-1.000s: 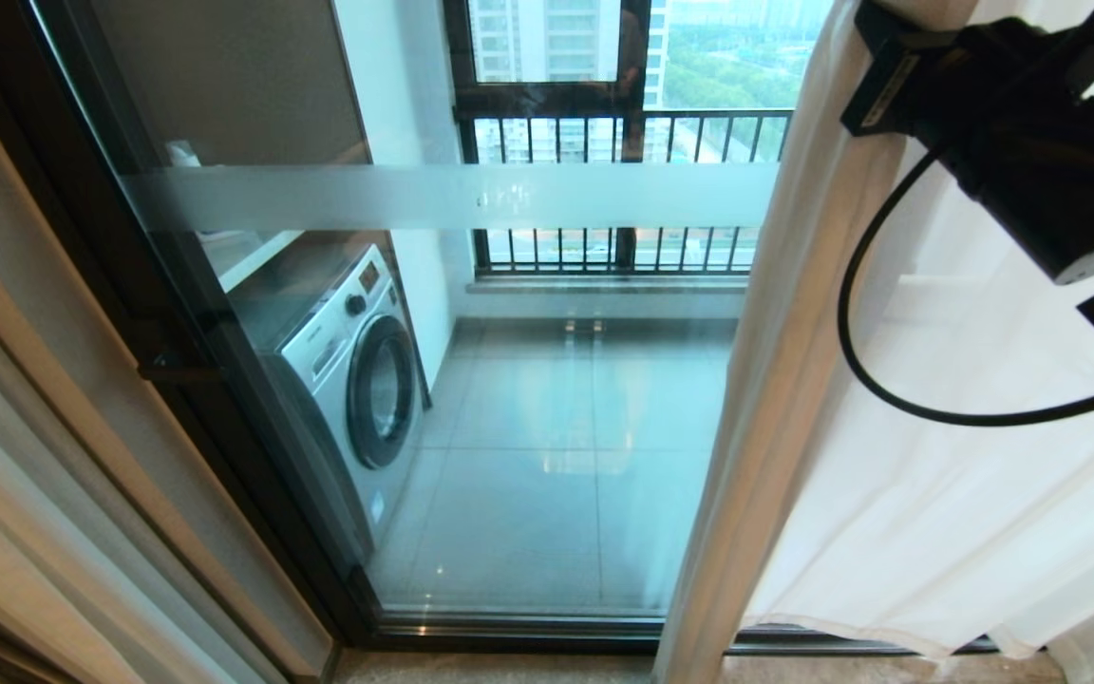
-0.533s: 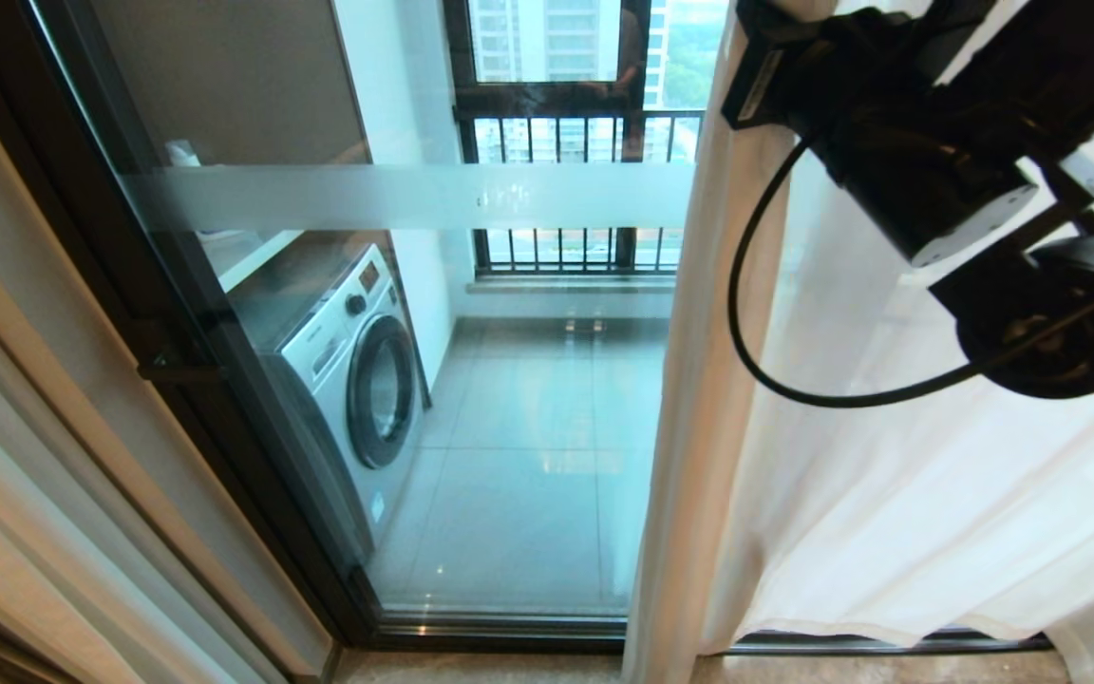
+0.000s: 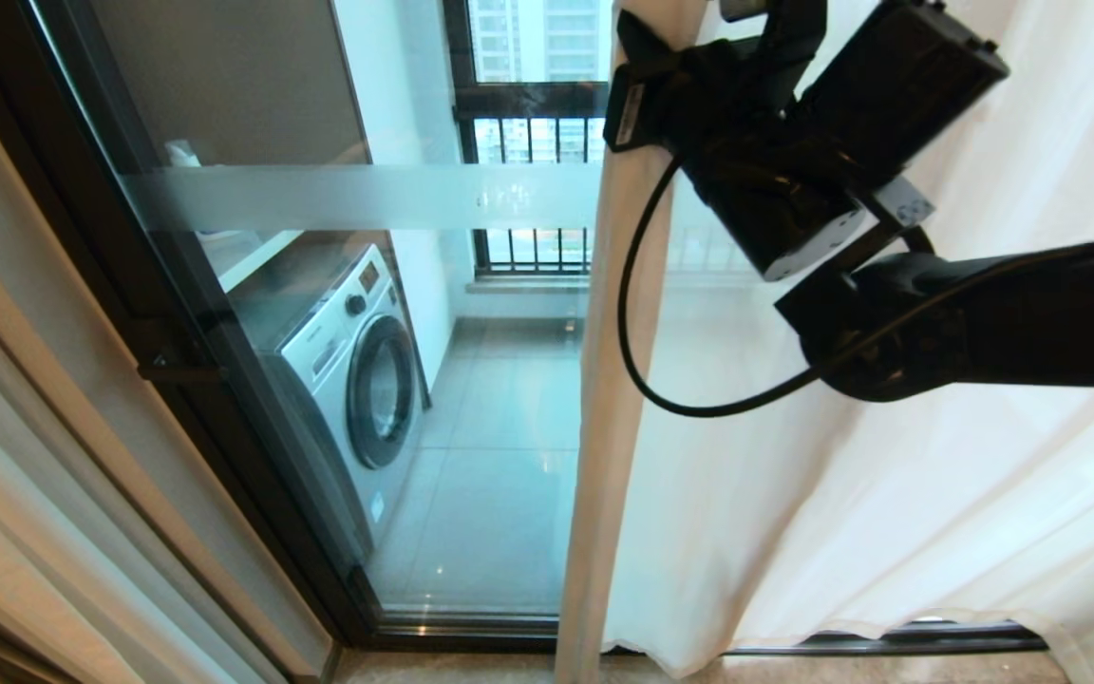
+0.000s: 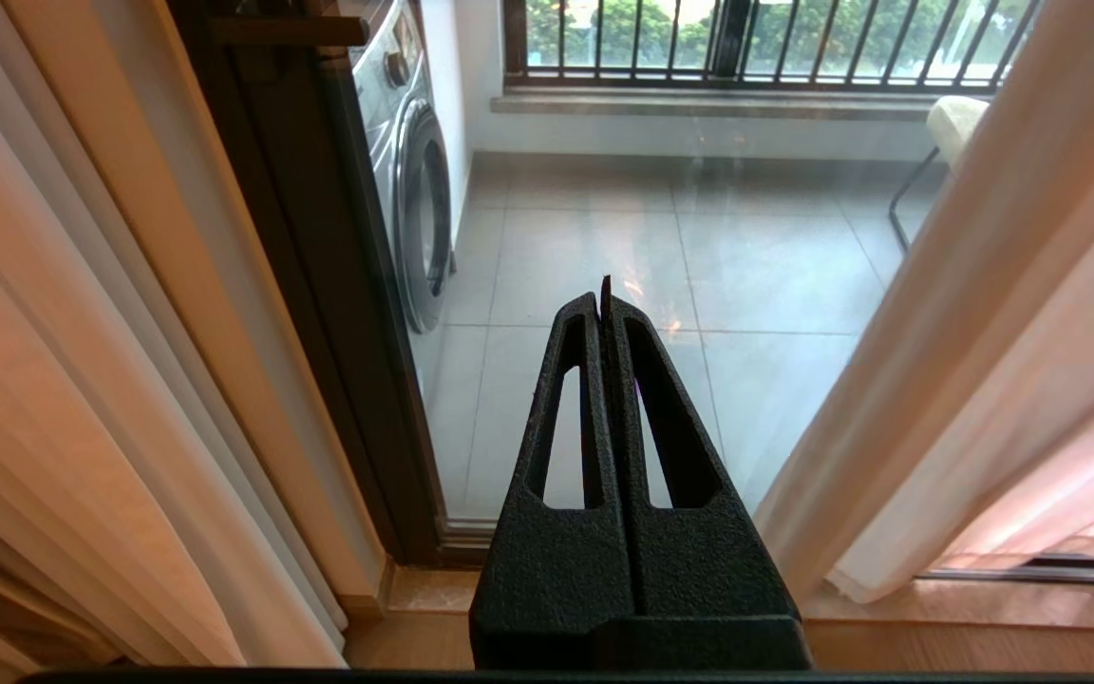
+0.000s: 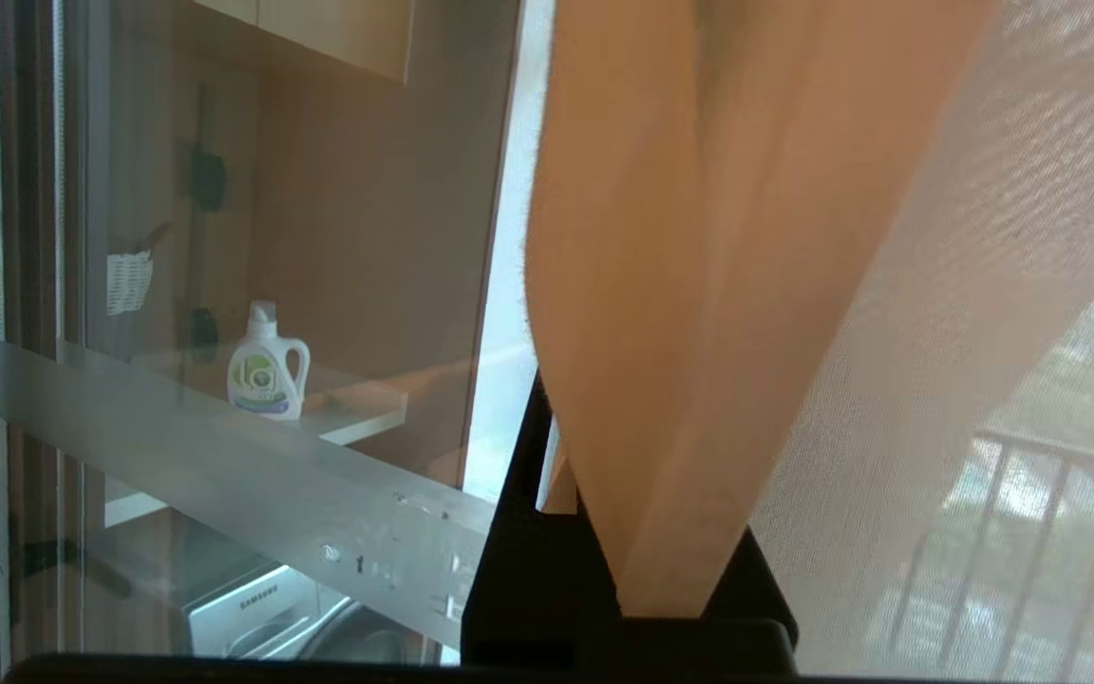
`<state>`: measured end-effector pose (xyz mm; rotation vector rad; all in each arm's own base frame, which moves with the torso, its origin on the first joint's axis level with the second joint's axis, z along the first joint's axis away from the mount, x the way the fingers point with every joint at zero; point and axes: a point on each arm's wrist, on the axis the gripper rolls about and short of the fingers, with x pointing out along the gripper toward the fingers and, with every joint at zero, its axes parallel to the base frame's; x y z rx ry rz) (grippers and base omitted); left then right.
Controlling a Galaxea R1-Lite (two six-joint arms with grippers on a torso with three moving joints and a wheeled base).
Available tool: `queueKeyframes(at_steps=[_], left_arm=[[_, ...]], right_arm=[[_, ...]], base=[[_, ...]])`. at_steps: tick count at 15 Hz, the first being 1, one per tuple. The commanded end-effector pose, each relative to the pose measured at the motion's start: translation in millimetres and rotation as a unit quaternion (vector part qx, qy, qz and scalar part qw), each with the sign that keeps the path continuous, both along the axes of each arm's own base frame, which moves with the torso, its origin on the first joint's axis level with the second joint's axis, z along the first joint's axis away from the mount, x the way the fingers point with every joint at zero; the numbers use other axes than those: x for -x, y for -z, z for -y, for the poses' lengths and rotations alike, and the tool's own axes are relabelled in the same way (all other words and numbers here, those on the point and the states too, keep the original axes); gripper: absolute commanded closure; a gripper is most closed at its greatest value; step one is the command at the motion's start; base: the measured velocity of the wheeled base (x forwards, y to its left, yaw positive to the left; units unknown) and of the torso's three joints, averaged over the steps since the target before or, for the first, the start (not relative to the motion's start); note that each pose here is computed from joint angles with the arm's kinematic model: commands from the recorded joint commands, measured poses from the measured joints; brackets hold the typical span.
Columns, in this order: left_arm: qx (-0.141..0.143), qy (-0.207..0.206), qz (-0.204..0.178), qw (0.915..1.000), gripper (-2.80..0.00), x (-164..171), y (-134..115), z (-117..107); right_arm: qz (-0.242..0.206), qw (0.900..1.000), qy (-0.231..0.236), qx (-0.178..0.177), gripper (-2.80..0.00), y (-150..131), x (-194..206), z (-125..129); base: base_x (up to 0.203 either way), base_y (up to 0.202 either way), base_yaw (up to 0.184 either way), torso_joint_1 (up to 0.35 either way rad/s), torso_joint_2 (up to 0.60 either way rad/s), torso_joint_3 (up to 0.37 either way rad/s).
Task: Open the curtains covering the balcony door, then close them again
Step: Close the inner curtains on both sides
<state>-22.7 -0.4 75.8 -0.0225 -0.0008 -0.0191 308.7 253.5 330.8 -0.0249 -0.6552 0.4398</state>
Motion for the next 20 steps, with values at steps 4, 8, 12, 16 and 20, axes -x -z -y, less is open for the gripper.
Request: queueKeyframes(at_steps=[4, 8, 12, 16, 20], left_arm=[[0.0, 0.0, 0.0, 1.0, 0.0, 0, 0, 0], [0.0, 0.0, 0.0, 1.0, 0.0, 0, 0, 0], [0.0, 0.0, 0.0, 1.0, 0.0, 0, 0, 0], [0.0, 0.0, 0.0, 1.0, 0.0, 0, 0, 0], [0.0, 0.0, 0.0, 1.0, 0.0, 0, 0, 0]], right_arm=[[0.001, 1.0, 0.004, 0.012, 0.0, 27, -21, -22], [0.017, 1.0, 0.008, -0.003, 0.0, 23, -28, -28], [0.027, 1.0, 0.01, -0.012, 0.0, 12, -23, -23], [0.046, 0.999, 0.021, -0.013, 0.0, -1, -17, -15], [0.069, 0.996, 0.047, -0.021, 0.0, -25, -12, 10]], base=[[0.0, 0.0, 0.0, 0.0, 0.0, 0.0], [0.0, 0.0, 0.0, 0.0, 0.0, 0.0], [0.0, 0.0, 0.0, 0.0, 0.0, 0.0], [0.0, 0.0, 0.0, 0.0, 0.0, 0.0], [0.0, 0.0, 0.0, 0.0, 0.0, 0.0]])
